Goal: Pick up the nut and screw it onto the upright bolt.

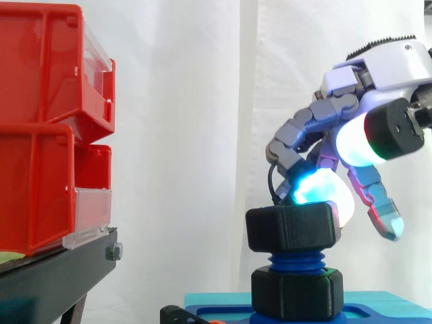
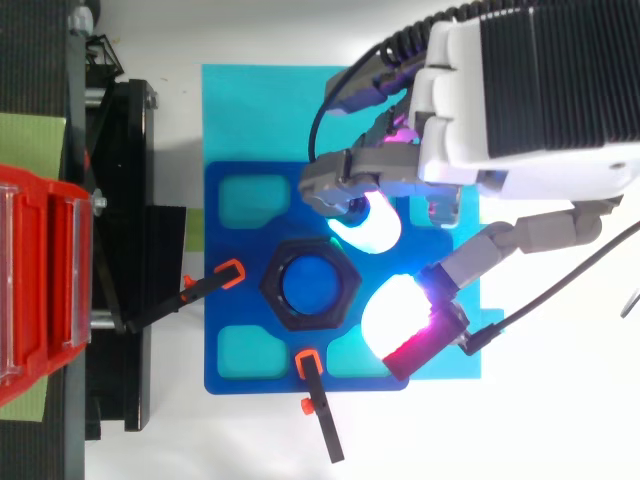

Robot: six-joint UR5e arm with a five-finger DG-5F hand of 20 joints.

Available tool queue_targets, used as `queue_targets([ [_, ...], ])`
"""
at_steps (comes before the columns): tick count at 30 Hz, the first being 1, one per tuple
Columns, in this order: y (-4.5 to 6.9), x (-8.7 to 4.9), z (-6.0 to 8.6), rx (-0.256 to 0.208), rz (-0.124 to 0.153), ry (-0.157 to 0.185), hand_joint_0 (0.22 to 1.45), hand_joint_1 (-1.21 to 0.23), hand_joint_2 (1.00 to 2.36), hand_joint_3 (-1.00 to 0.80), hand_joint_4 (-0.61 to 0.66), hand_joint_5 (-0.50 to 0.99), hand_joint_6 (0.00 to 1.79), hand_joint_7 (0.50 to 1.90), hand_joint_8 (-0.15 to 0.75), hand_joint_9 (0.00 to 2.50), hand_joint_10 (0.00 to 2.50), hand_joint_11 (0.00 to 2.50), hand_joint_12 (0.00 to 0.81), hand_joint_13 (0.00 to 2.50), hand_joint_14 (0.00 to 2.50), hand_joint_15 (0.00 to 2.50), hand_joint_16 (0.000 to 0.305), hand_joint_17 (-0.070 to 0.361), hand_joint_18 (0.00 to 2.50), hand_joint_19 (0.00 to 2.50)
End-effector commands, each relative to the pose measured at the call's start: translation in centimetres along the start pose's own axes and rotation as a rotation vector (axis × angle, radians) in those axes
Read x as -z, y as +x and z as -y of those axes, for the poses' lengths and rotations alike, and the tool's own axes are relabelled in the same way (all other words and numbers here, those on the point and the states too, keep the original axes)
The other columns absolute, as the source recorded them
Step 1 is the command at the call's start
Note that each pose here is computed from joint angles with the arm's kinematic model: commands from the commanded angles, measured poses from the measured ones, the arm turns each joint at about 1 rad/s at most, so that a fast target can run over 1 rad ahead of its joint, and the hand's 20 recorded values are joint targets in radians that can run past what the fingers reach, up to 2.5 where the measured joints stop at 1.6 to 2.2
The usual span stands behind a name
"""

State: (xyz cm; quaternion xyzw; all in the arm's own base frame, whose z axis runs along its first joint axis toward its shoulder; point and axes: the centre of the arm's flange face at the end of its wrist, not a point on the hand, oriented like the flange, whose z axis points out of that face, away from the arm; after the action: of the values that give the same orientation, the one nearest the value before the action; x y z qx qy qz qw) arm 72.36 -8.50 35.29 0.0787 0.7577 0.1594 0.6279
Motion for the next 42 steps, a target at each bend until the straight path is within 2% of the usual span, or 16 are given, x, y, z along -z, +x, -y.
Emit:
queue_targets([
  [1,-1.9,-0.2,-0.3,0.004,0.036,-0.042,0.50,-0.39,1.00,-0.50,0.08,0.09,0.50,1.54,0.214,1.64,0.00,0.00,0.138,0.98,0.00,0.00,0.004,0.010,0.56,0.00],
  [2,-2.3,-0.3,-0.6,0.009,0.048,-0.079,0.50,-0.39,1.00,-0.50,0.10,0.08,0.50,1.52,0.238,1.64,0.00,0.00,0.145,0.96,0.00,0.00,0.006,0.013,0.54,0.00],
  [5,-3.2,-0.4,-0.7,0.015,0.072,-0.115,0.50,-0.39,1.00,-0.50,0.11,0.07,0.50,1.45,0.258,1.62,0.00,0.00,0.149,0.93,0.00,0.00,0.008,0.017,0.51,0.00],
  [9,-3.5,-0.6,-0.7,0.023,0.096,-0.126,0.50,-0.39,1.00,-0.50,0.14,0.03,0.51,1.25,0.266,1.54,0.00,0.01,0.174,0.88,0.00,0.00,0.011,0.026,0.46,0.00],
  [10,-3.7,-0.8,-0.7,0.029,0.110,-0.131,0.50,-0.39,1.00,-0.50,0.17,0.01,0.51,1.20,0.262,1.50,0.00,0.02,0.184,0.85,0.00,0.00,0.012,0.028,0.43,0.00],
  [14,-3.8,-0.9,-0.8,0.031,0.125,-0.134,0.49,-0.38,1.00,-0.50,0.23,-0.04,0.50,1.04,0.220,1.19,0.00,0.00,0.226,0.69,0.00,0.00,0.021,0.046,0.30,0.00],
  [15,-3.6,-1.0,-0.9,0.031,0.125,-0.134,0.49,-0.38,1.00,-0.50,0.24,-0.05,0.50,1.01,0.216,1.14,0.00,0.00,0.233,0.66,0.00,0.00,0.022,0.049,0.27,0.00],
  [17,-2.6,-1.1,-0.9,0.026,0.113,-0.133,0.47,-0.37,1.00,-0.50,0.24,-0.10,0.50,0.86,0.224,0.90,0.00,0.00,0.272,0.53,0.00,0.00,0.026,0.059,0.12,0.00],
  [18,-1.9,-1.2,-0.8,0.026,0.110,-0.136,0.47,-0.37,1.00,-0.50,0.23,-0.10,0.50,0.84,0.221,0.85,0.00,0.00,0.276,0.50,0.00,0.00,0.026,0.059,0.10,0.00],
  [20,-1.2,-1.3,-0.6,0.025,0.114,-0.137,0.47,-0.36,1.00,-0.50,0.19,-0.13,0.50,0.74,0.206,0.72,0.00,0.00,0.279,0.40,0.00,0.00,0.028,0.063,0.00,0.00],
  [21,-0.5,-1.5,-0.4,0.021,0.135,-0.145,0.47,-0.36,1.00,-0.50,0.19,-0.13,0.50,0.72,0.208,0.71,0.00,0.00,0.280,0.39,0.00,0.00,0.029,0.064,0.00,0.00],
  [25,0.2,-1.9,-0.6,0.011,0.165,-0.162,0.46,-0.35,1.00,-0.50,0.16,-0.16,0.50,0.63,0.193,0.56,0.00,0.00,0.292,0.25,0.00,0.00,0.031,0.070,0.00,0.00],
  [30,0.4,-2.0,-1.0,0.007,0.154,-0.165,0.46,-0.34,1.00,-0.50,0.18,-0.17,0.50,0.59,0.191,0.47,0.00,0.00,0.298,0.18,0.00,0.00,0.033,0.074,0.00,0.00],
  [36,1.3,-2.0,-1.1,-0.007,0.121,-0.154,0.45,-0.34,1.00,-0.50,0.19,-0.17,0.50,0.60,0.192,0.45,0.00,0.00,0.303,0.16,0.00,0.00,0.034,0.077,0.00,0.00],
  [39,2.5,-2.1,-0.9,-0.021,0.101,-0.154,0.45,-0.34,1.00,-0.50,0.18,-0.17,0.50,0.60,0.195,0.44,0.00,0.00,0.306,0.16,0.00,0.00,0.035,0.078,0.00,0.00],
  [42,3.1,-2.0,-0.7,-0.032,0.099,-0.153,0.45,-0.34,1.00,-0.50,0.18,-0.17,0.50,0.61,0.196,0.44,0.00,0.00,0.305,0.15,0.00,0.00,0.035,0.078,0.00,0.00],
])
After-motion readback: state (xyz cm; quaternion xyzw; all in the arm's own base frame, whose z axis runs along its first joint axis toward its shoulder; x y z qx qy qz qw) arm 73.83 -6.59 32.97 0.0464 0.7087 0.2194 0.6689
